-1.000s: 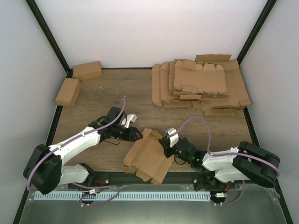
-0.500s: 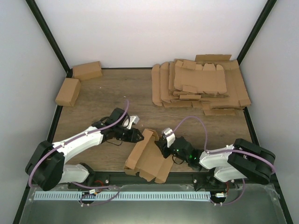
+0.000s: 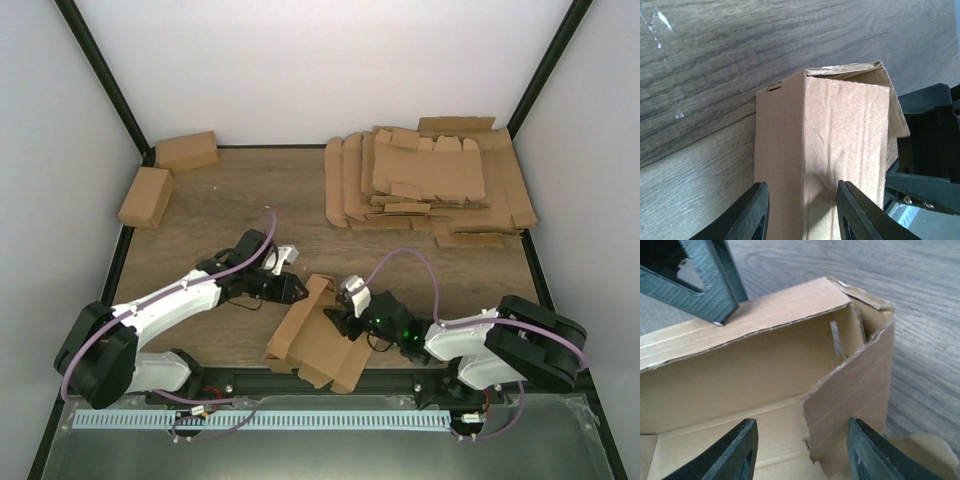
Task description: Fold the paper box
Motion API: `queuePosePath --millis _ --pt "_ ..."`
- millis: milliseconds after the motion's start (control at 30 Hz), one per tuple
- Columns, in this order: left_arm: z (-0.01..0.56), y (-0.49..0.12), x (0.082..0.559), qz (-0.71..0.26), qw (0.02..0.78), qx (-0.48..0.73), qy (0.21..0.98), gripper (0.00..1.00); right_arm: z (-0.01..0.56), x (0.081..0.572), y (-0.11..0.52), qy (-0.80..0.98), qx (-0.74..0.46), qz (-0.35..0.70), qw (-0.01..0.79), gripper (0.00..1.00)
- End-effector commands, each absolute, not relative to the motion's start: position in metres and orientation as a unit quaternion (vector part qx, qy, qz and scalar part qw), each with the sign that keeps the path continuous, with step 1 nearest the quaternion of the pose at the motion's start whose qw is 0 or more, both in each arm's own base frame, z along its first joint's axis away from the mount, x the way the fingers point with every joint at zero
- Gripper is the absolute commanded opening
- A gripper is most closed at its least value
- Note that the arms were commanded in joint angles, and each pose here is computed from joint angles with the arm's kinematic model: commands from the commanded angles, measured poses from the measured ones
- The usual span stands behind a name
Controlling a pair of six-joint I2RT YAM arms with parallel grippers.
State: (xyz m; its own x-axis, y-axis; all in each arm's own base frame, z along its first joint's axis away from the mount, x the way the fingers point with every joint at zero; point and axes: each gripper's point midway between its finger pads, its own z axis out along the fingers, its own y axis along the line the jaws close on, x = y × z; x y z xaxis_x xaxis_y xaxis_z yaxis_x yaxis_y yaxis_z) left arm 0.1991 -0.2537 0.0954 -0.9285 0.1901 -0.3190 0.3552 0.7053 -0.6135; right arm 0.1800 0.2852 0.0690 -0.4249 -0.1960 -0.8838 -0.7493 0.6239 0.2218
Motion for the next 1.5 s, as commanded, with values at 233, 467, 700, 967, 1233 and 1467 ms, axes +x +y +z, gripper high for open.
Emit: queuePosePath --millis 233,467,700,967,1233,1467 --pt "0.107 -0.260 0.208 -0.354 0.136 0.155 0.912 0.40 0.110 0.182 0.269 0.765 -0.267 0.317 0.492 0.76" --pt "0.107 -0.265 0.207 -0.351 0.133 0.160 0.913 0.40 0.137 0.187 0.238 0.760 -0.202 0.320 0.529 0.82" --pt "0.110 -0.276 0.204 -0.350 0.133 0.169 0.912 0.40 0.137 0.202 0.201 0.799 -0.106 0.308 0.505 0.63" --pt "0.114 -0.283 0.200 -0.347 0.134 0.178 0.911 0.40 0.116 0.225 0.176 0.859 -0.048 0.296 0.414 0.50" --pt "0.112 -0.293 0.193 -0.350 0.127 0.183 0.910 0.40 0.105 0.210 0.205 0.854 -0.125 0.368 0.345 0.47" --pt "0.109 -0.304 0.188 -0.350 0.121 0.192 0.909 0.40 0.104 0.191 0.213 0.834 -0.163 0.408 0.334 0.47"
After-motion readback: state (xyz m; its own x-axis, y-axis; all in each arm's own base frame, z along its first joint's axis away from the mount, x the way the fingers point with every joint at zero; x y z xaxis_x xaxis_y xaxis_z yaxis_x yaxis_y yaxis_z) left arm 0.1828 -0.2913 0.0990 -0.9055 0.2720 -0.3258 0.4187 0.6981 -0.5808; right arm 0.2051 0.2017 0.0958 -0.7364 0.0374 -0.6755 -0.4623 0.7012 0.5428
